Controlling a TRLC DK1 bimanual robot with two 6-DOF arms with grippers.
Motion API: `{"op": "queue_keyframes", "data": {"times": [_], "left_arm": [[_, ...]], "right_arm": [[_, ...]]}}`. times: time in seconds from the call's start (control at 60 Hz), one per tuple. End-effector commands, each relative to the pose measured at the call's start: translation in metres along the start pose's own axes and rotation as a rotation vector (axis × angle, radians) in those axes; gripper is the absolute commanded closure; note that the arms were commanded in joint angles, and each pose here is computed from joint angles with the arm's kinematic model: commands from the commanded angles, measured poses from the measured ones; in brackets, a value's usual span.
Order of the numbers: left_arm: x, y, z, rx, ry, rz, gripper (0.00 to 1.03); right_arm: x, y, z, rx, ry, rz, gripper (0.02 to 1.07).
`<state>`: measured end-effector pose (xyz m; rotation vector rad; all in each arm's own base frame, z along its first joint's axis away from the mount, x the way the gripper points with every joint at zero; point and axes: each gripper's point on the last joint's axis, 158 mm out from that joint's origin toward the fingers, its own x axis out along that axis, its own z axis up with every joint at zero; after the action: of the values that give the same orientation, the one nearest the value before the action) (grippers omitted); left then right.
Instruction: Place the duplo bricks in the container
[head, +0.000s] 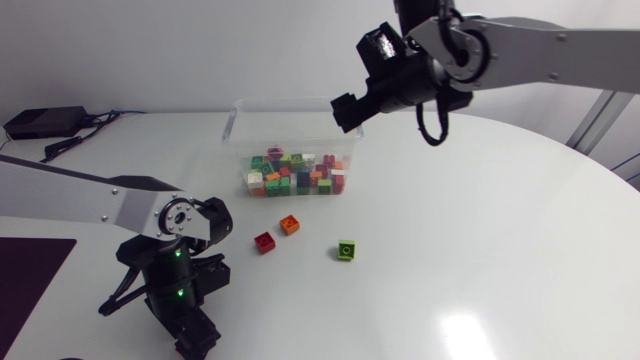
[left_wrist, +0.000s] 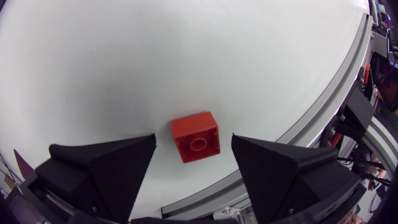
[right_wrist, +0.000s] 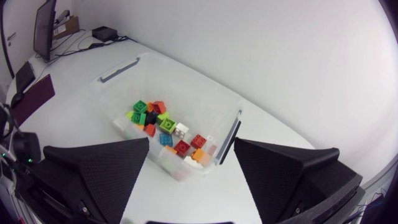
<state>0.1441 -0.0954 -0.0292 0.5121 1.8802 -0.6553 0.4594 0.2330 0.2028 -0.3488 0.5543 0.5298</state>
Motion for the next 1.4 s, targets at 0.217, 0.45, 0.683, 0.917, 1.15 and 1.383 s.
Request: {"op": "queue_keyframes", "data": {"times": [0.217,0.45,0.683,0.917,1.15,1.383], "left_arm": [[0.005,-0.002,0.004,-0.023,-0.006,-0.027,0.88],[-0.02,-0.004,0.014,-0.016,-0.1,-0.023,0.92],[-0.075,0.008,0.036,-0.02,-0.293,0.028,0.92],[-0.125,0.024,0.064,0.005,-0.468,0.088,0.93],[-0.192,0.032,0.093,0.029,-0.689,0.123,0.93],[-0.265,0.037,0.11,0.049,-0.935,0.154,0.93]], "right_arm": [[-0.064,0.052,-0.125,-0.264,0.206,0.173,0.07],[-0.066,0.079,-0.198,-0.38,0.334,0.297,0.07],[-0.04,0.099,-0.219,-0.517,0.352,0.292,0.07],[0.0,0.114,-0.249,-0.673,0.386,0.172,0.07],[0.023,0.117,-0.252,-0.749,0.367,0.096,0.07],[0.036,0.115,-0.26,-0.808,0.369,0.041,0.07]]}}
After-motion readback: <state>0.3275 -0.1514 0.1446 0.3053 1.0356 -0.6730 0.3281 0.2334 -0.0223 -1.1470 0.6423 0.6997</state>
